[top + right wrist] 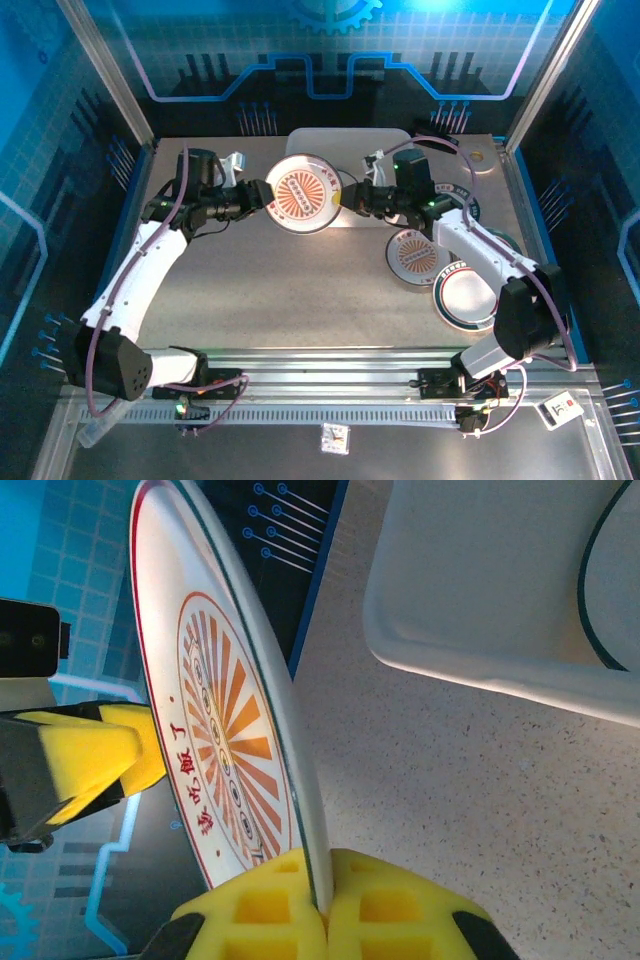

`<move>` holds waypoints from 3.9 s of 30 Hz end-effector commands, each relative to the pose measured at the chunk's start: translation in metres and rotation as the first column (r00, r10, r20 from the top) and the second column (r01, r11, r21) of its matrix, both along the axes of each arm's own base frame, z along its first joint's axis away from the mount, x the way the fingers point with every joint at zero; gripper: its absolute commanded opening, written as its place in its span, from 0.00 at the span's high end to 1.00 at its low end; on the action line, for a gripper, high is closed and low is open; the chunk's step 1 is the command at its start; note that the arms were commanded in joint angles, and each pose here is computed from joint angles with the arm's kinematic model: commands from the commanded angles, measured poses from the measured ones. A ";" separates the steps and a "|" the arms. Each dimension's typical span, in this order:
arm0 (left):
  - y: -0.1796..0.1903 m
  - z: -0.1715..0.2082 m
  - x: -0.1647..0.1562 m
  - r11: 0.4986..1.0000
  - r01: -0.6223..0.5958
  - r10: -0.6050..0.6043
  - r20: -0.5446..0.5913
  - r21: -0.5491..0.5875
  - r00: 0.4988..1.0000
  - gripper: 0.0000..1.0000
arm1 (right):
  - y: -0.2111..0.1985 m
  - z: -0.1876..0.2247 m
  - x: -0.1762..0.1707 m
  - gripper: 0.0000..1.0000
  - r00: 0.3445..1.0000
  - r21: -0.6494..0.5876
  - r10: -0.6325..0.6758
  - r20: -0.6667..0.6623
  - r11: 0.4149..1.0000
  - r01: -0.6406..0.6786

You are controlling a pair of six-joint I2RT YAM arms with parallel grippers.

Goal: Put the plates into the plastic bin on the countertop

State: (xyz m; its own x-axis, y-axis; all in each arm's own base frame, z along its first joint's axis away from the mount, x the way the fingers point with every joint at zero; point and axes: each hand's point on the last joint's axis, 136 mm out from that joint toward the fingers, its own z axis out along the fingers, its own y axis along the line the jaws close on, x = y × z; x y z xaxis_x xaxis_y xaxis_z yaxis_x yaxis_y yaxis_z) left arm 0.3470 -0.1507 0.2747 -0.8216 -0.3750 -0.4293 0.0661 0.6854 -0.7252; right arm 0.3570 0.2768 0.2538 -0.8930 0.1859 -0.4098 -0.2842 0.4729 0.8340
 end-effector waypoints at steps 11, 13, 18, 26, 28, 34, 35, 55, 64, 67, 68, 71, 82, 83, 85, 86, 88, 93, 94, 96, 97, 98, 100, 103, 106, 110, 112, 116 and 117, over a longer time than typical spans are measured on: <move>0.027 0.018 0.012 0.990 -0.090 0.081 0.078 0.107 0.994 0.01 | -0.018 0.019 0.032 1.00 0.998 0.028 -0.045 0.043 0.999 0.043; 0.037 0.021 0.013 0.987 -0.117 0.109 0.082 0.108 0.991 0.01 | -0.023 0.021 0.040 1.00 0.998 0.024 -0.053 0.042 0.998 0.052; 0.068 0.018 0.011 0.976 -0.187 0.181 0.060 0.115 0.982 0.01 | -0.041 0.024 0.065 1.00 0.994 0.017 -0.098 0.041 0.995 0.098; 0.079 -0.011 0.013 0.978 -0.170 0.171 -0.004 0.120 0.985 0.01 | -0.078 0.018 0.107 1.00 0.985 -0.077 -0.173 0.012 0.982 0.174; 0.077 -0.017 0.019 0.982 -0.155 0.158 -0.019 0.110 0.987 0.01 | -0.086 0.014 0.116 1.00 0.982 -0.095 -0.190 0.001 0.977 0.190; 0.070 -0.029 0.048 0.988 -0.134 0.137 -0.031 0.071 0.990 0.01 | -0.095 -0.003 0.141 1.00 0.977 -0.169 -0.210 -0.037 0.965 0.201; 0.071 -0.032 0.055 0.988 -0.136 0.139 -0.037 0.072 0.990 0.01 | -0.096 -0.010 0.144 1.00 0.976 -0.185 -0.209 -0.052 0.963 0.196; 0.061 -0.072 0.103 0.994 -0.065 0.075 -0.118 0.088 0.990 0.02 | -0.067 -0.107 0.155 1.00 0.960 -0.354 -0.137 -0.246 0.934 0.042; 0.058 -0.071 0.098 0.995 -0.068 0.076 -0.112 0.075 0.991 0.03 | -0.058 -0.146 0.152 1.00 0.938 -0.386 -0.122 -0.325 0.922 -0.014; 0.055 -0.070 0.096 0.995 -0.064 0.073 -0.111 0.077 0.991 0.03 | -0.061 -0.155 0.149 0.99 0.929 -0.412 -0.131 -0.347 0.911 -0.026; 0.054 -0.070 0.095 0.995 -0.063 0.072 -0.109 0.078 0.991 0.03 | -0.062 -0.156 0.149 0.96 0.929 -0.421 -0.134 -0.346 0.907 -0.026; 0.050 -0.068 0.092 0.995 -0.060 0.068 -0.101 0.078 0.993 0.03 | -0.062 -0.155 0.149 0.89 0.932 -0.429 -0.135 -0.336 0.903 -0.024; 0.039 -0.062 0.081 0.996 -0.047 0.052 -0.076 0.076 0.996 0.03 | -0.065 -0.097 0.149 0.33 0.966 -0.429 -0.136 -0.220 0.903 0.029; 0.037 -0.060 0.081 0.997 -0.046 0.050 -0.067 0.068 0.997 0.03 | -0.067 -0.091 0.148 0.29 0.968 -0.439 -0.140 -0.207 0.898 0.036; 0.036 -0.056 0.079 0.997 -0.049 0.052 -0.055 0.061 0.997 0.03 | -0.071 -0.081 0.146 0.21 0.973 -0.455 -0.144 -0.180 0.889 0.048; 0.035 -0.054 0.078 0.997 -0.050 0.053 -0.051 0.060 0.997 0.03 | -0.073 -0.075 0.145 0.19 0.976 -0.463 -0.146 -0.164 0.885 0.054; 0.033 -0.051 0.075 0.997 -0.047 0.050 -0.043 0.061 0.998 0.03 | -0.079 -0.061 0.143 0.16 0.980 -0.486 -0.154 -0.125 0.871 0.075; 0.034 -0.045 0.068 0.995 -0.065 0.068 -0.028 0.081 0.997 0.03 | -0.093 -0.019 0.136 0.10 0.987 -0.515 -0.163 -0.014 0.847 0.132; 0.033 -0.043 0.067 0.994 -0.068 0.070 -0.022 0.086 0.997 0.02 | -0.096 -0.009 0.134 0.10 0.987 -0.509 -0.163 0.005 0.849 0.143; 0.032 -0.040 0.068 0.992 -0.074 0.075 -0.007 0.105 0.997 0.02 | -0.103 0.010 0.127 0.10 0.985 -0.507 -0.167 0.042 0.846 0.165; 0.030 -0.039 0.069 0.990 -0.074 0.075 -0.001 0.117 0.997 0.02 | -0.107 0.017 0.123 0.10 0.984 -0.508 -0.169 0.057 0.844 0.174; 0.029 -0.038 0.071 0.988 -0.075 0.076 0.002 0.132 0.997 0.02 | -0.114 0.025 0.118 0.10 0.981 -0.507 -0.178 0.075 0.840 0.191; 0.027 -0.040 0.078 0.982 -0.084 0.085 0.002 0.168 0.996 0.02 | -0.126 0.035 0.110 0.10 0.975 -0.502 -0.201 0.093 0.836 0.220; 0.018 -0.042 0.093 0.977 -0.080 0.082 -0.002 0.196 0.997 0.02 | -0.161 0.038 0.099 0.09 0.958 -0.526 -0.265 0.113 0.801 0.284; 0.008 -0.047 0.107 0.975 -0.068 0.070 -0.002 0.213 0.998 0.02 | -0.198 0.023 0.096 0.07 0.940 -0.577 -0.324 0.103 0.750 0.322; 0.000 -0.055 0.123 0.972 -0.059 0.065 -0.019 0.227 0.998 0.02 | -0.228 -0.008 0.102 0.08 0.927 -0.620 -0.369 0.066 0.712 0.328; -0.001 -0.062 0.127 0.969 -0.059 0.070 -0.034 0.242 0.997 0.03 | -0.230 -0.023 0.107 0.08 0.930 -0.635 -0.365 0.041 0.709 0.306; -0.002 -0.070 0.130 0.968 -0.064 0.077 -0.044 0.242 0.996 0.03 | -0.218 -0.051 0.117 0.11 0.945 -0.628 -0.328 -0.020 0.739 0.243; -0.003 -0.070 0.129 0.968 -0.065 0.077 -0.043 0.243 0.996 0.04 | -0.216 -0.056 0.119 0.12 0.948 -0.631 -0.318 -0.027 0.741 0.230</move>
